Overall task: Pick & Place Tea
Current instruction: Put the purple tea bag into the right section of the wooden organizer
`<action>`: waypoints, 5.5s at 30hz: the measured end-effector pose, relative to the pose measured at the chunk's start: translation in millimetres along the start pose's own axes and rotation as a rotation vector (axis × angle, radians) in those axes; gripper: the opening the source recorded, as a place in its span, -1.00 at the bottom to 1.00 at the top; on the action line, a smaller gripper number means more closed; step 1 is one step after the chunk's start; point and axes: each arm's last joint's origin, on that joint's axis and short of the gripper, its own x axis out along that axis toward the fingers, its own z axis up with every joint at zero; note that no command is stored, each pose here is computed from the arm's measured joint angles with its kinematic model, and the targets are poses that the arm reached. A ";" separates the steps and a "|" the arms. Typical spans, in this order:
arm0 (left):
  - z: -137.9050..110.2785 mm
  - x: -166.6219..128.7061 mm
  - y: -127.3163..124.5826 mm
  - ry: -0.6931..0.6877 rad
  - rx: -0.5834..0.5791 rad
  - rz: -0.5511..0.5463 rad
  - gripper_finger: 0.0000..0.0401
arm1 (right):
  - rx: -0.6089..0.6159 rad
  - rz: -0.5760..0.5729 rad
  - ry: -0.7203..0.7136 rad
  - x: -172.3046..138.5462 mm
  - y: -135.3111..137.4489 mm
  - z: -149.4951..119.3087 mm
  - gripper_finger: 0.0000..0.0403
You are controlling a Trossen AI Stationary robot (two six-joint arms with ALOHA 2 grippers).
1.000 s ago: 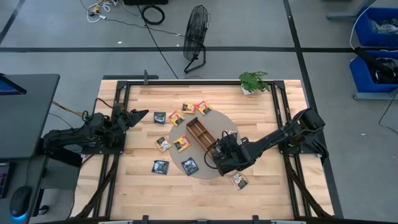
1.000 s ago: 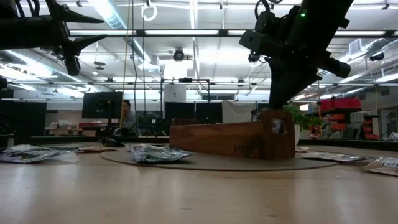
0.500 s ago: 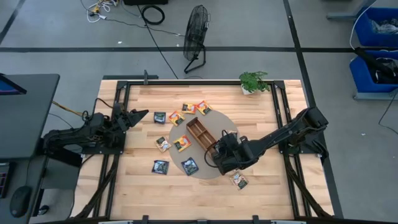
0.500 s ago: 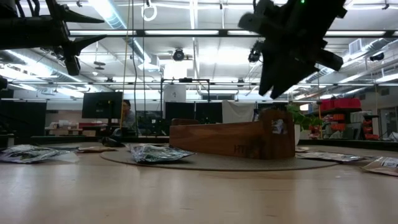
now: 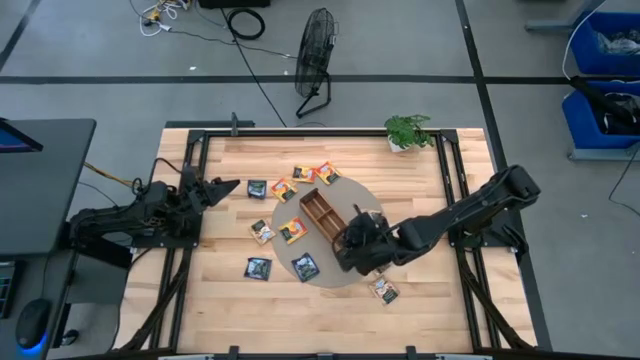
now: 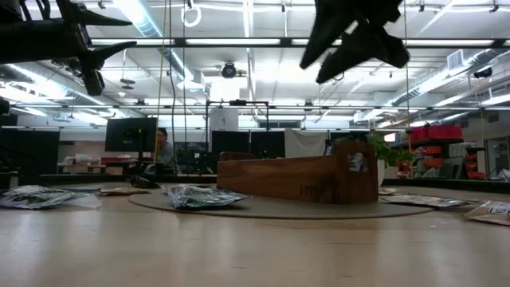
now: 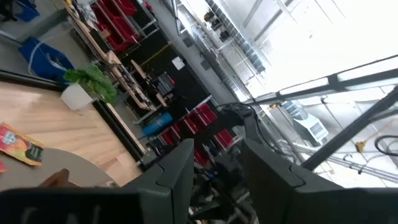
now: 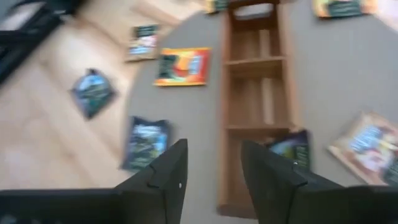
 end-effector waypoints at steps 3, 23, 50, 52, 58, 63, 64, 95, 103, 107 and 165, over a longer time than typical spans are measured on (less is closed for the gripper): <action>-0.9 0.0 -0.7 0.032 0.000 -0.024 -0.30 | -0.046 0.098 0.025 -1.2 5.8 6.8 -0.22; -21.0 1.9 -6.9 0.436 -0.030 -0.122 -0.31 | -0.108 0.160 0.115 4.8 3.3 15.2 -0.22; -86.2 42.4 11.4 1.281 0.306 0.280 -0.28 | -0.113 0.123 0.143 5.3 -0.6 12.7 -0.22; -90.6 42.5 15.5 1.323 0.319 0.281 -0.22 | -0.113 0.124 0.143 5.3 -0.6 12.7 -0.22; -100.2 42.3 26.2 1.393 0.327 0.335 0.01 | -0.109 0.123 0.142 5.4 -0.6 12.7 -0.22; -106.7 41.5 34.0 1.440 0.340 0.371 0.08 | -0.102 0.119 0.138 5.4 -0.7 12.8 -0.22; -108.0 41.4 35.6 1.449 0.340 0.381 0.09 | -0.102 0.117 0.136 5.4 -0.8 12.9 -0.22; -130.8 42.1 40.5 1.494 0.330 0.368 -0.95 | -0.095 0.096 0.110 7.2 -2.9 16.3 -0.22; -130.4 53.1 31.7 1.376 0.224 0.330 -0.98 | -0.065 0.159 0.069 7.3 3.6 21.1 -0.22; -124.8 63.3 22.5 1.285 0.201 0.290 -0.98 | -0.010 0.199 0.049 8.6 6.2 27.2 -0.22; -63.5 150.1 -27.9 0.799 0.363 0.253 -0.99 | 0.436 0.439 0.115 24.5 -12.6 94.3 -0.47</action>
